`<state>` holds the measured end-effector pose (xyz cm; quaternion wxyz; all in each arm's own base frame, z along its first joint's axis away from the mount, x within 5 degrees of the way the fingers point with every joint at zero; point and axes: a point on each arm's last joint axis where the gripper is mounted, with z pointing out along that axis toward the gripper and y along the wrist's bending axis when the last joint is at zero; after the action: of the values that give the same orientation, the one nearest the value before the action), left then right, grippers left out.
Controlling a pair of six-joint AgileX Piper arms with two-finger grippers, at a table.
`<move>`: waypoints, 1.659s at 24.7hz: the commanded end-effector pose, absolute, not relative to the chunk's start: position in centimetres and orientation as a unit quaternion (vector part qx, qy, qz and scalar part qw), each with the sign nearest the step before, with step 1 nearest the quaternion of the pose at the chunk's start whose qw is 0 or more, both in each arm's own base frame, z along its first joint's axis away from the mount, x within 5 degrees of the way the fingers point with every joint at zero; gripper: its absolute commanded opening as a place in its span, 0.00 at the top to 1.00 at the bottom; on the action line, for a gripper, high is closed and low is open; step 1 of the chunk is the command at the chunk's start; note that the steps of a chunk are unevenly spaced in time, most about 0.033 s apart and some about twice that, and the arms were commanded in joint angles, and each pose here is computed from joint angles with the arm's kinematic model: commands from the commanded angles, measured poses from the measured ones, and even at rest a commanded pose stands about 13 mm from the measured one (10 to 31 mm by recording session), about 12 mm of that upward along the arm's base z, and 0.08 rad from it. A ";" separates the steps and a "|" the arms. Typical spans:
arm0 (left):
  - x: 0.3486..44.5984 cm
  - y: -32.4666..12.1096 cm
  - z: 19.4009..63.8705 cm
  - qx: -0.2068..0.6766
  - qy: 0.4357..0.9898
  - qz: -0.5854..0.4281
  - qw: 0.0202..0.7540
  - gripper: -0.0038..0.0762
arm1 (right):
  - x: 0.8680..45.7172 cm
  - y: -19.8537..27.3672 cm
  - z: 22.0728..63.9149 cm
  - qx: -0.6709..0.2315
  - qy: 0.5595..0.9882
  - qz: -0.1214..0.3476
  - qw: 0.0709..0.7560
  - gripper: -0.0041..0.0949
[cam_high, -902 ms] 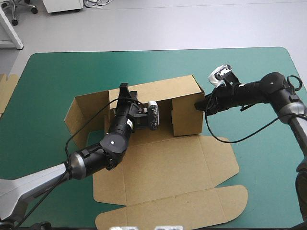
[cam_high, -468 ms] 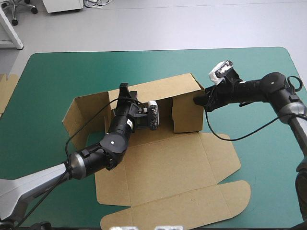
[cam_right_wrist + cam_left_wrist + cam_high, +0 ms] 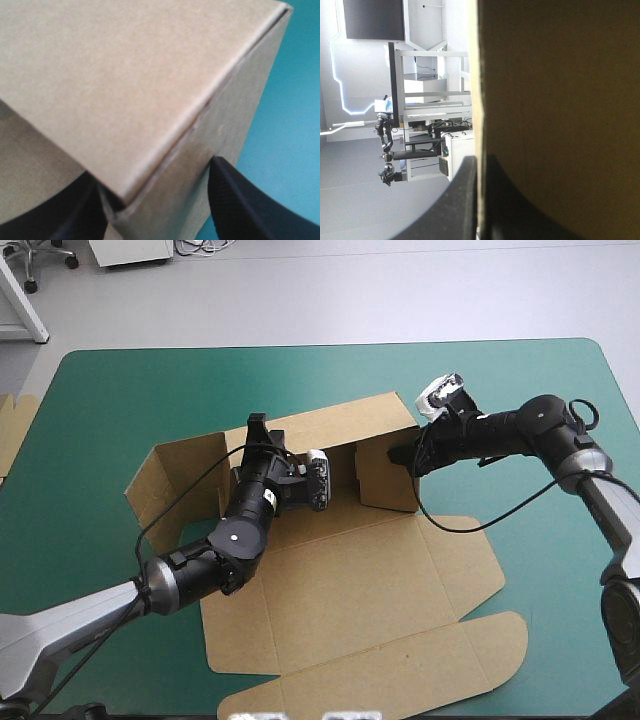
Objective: Fold the box
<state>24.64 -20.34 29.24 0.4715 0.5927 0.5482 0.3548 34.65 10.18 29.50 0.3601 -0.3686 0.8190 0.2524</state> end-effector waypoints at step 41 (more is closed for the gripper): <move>24.5 -21.0 33.0 0.577 0.501 0.360 0.536 0.53 | 35.2 10.1 34.8 -0.194 0.863 0.268 0.382 0.97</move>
<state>24.75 -21.47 30.62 0.5064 0.6054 0.5093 0.3431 35.62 10.14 30.83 0.3291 -0.2326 0.8834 0.2392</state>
